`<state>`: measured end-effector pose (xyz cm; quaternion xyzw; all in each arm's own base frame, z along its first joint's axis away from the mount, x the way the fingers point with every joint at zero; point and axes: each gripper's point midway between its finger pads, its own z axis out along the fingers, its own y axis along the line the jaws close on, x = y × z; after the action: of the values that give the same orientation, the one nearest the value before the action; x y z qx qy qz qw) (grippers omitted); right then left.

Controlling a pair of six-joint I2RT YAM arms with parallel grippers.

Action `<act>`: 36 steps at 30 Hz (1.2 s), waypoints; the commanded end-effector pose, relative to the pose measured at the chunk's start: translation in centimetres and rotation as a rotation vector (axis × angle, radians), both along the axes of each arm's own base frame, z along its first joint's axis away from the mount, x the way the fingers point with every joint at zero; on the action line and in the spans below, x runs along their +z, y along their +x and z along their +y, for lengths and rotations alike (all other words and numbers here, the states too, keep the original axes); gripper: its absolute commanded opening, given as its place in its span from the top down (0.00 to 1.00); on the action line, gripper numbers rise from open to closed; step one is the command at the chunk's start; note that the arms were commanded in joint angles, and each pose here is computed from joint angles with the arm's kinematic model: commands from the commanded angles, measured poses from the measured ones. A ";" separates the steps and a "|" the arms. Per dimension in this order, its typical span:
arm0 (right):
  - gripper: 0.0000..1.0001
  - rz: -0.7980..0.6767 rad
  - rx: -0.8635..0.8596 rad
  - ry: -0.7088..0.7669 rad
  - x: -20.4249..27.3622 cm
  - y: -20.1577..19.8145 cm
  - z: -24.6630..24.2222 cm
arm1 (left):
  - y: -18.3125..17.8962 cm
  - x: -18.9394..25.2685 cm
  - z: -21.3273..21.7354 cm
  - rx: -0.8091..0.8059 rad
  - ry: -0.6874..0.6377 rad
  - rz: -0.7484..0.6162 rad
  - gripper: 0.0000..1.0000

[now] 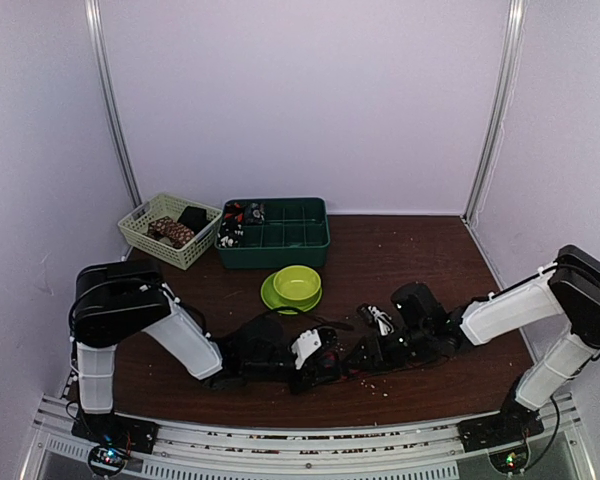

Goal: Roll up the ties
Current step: Roll the tie at the center of the board.

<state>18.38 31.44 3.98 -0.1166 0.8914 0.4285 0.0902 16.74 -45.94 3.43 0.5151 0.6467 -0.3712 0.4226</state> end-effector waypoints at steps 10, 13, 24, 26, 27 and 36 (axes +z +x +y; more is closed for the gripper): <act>0.54 0.066 0.000 0.067 2.9 -1.2 1.3 | -1.8 -5.5 1.3 -0.072 0.241 0.057 0.69; 0.52 0.070 -0.007 0.041 2.2 -0.7 1.7 | -2.0 -5.5 1.4 -0.075 0.243 0.063 0.69; 0.57 0.025 -0.068 0.091 2.9 1.3 2.4 | -2.3 -5.6 1.7 -0.089 0.250 0.068 0.69; 0.57 0.028 -0.080 0.117 3.2 1.5 2.4 | -2.3 -5.5 1.7 -0.087 0.249 0.067 0.69; 0.57 0.032 -0.077 0.120 3.1 1.4 2.4 | -2.3 -5.5 1.7 -0.084 0.250 0.067 0.69; 0.62 0.101 -0.038 0.093 0.9 -0.1 2.5 | -2.1 -5.5 1.8 -0.077 0.253 0.065 0.68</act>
<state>19.28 33.96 5.89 -0.0720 0.8768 0.4694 0.0751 16.59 -46.81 3.03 0.5472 0.6423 -0.3554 0.4022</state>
